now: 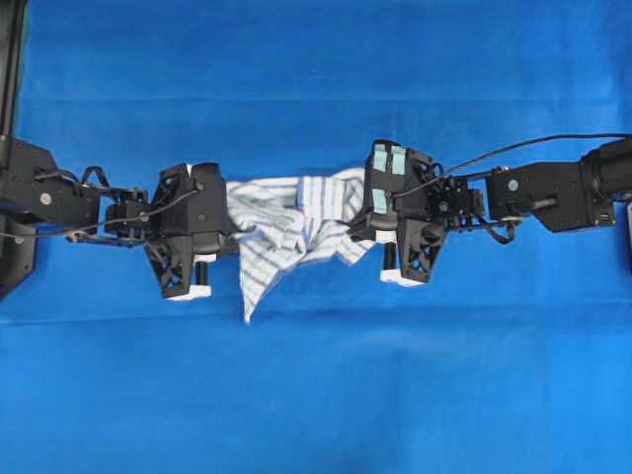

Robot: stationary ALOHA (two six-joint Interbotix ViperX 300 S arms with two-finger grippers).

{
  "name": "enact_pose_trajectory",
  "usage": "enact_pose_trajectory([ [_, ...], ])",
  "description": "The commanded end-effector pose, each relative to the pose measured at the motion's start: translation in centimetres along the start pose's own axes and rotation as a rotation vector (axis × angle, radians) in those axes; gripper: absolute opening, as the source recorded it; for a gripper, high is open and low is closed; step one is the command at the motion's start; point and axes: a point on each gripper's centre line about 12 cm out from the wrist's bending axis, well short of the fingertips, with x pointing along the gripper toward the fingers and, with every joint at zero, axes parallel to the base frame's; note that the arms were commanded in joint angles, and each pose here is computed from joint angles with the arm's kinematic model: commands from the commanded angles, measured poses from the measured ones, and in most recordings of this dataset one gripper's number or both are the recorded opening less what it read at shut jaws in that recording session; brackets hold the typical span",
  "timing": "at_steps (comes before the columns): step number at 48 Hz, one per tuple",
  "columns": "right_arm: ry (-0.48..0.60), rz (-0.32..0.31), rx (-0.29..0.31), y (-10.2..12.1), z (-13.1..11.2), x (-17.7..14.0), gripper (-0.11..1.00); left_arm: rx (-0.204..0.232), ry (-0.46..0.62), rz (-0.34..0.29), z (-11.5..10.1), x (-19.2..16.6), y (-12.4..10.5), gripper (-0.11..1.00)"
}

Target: Lift the towel with both arms.

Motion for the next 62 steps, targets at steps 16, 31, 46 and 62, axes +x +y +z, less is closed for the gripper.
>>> enact_pose_trajectory([
  [16,-0.174,-0.009,-0.006,0.6,7.2,-8.7,0.01,-0.005,-0.188,-0.014,8.3,-7.7,-0.4,0.07],
  [31,-0.303,-0.057,-0.015,-0.1,12.5,-17.3,0.01,-0.024,-0.38,-0.001,13.7,-16.4,0.2,0.07],
  [46,-0.386,-0.12,-0.051,-0.4,17.3,-24.4,0.01,-0.049,-0.538,0.044,17.7,-22.4,1.5,0.07],
  [62,-0.448,-0.149,-0.094,-0.2,20.8,-28.9,0.01,-0.057,-0.582,0.063,21.6,-26.0,1.9,0.07],
])
